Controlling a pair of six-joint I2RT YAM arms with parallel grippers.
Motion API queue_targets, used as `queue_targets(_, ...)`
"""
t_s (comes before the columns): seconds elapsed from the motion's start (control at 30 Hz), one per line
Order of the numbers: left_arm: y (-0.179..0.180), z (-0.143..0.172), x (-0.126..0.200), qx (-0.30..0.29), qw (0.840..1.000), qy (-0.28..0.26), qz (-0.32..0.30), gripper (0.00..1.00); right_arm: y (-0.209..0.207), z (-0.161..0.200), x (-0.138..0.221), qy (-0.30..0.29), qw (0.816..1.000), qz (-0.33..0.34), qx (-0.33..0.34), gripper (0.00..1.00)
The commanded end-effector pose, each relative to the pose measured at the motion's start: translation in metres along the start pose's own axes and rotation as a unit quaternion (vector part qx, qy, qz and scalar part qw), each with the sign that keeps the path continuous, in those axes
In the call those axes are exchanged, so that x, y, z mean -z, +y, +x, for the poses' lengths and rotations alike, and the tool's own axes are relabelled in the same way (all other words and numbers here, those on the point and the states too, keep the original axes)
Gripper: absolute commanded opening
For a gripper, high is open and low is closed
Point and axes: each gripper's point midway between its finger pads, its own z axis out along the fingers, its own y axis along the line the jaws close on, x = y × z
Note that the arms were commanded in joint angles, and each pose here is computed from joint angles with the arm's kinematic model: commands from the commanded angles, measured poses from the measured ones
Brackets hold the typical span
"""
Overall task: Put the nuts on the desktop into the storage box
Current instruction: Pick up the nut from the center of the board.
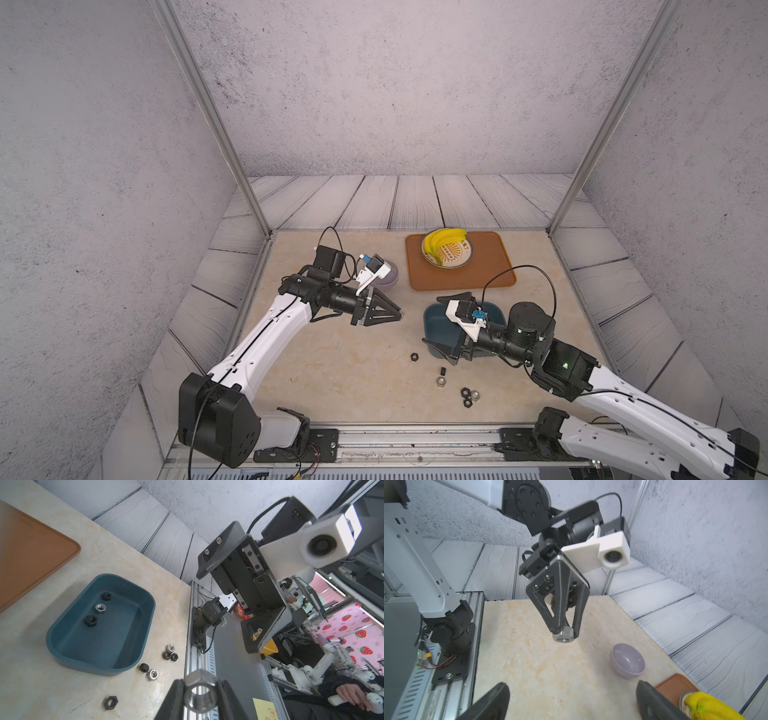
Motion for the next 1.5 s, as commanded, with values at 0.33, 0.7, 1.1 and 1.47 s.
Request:
queue_targets(0.33,-0.042,-0.015,0.01,0.029,0.997,-0.027,0.066,0.2,0.013,-0.033,-0.039,-0.058,0.991,0.019,0.115,0.89)
queue_targets(0.7,-0.04,-0.016,0.01,0.038,0.997,-0.027,0.063,0.21,0.005,-0.041,-0.05,-0.082,0.992,0.061,0.079,0.7)
queue_targets(1.1,-0.037,-0.012,0.009,0.042,0.997,-0.026,0.064,0.21,0.007,-0.031,-0.061,-0.05,0.995,0.05,0.073,0.47)
queue_targets(1.47,-0.033,-0.009,0.008,0.041,0.997,-0.026,0.06,0.22,0.004,-0.036,-0.061,-0.066,0.994,0.06,0.064,0.33)
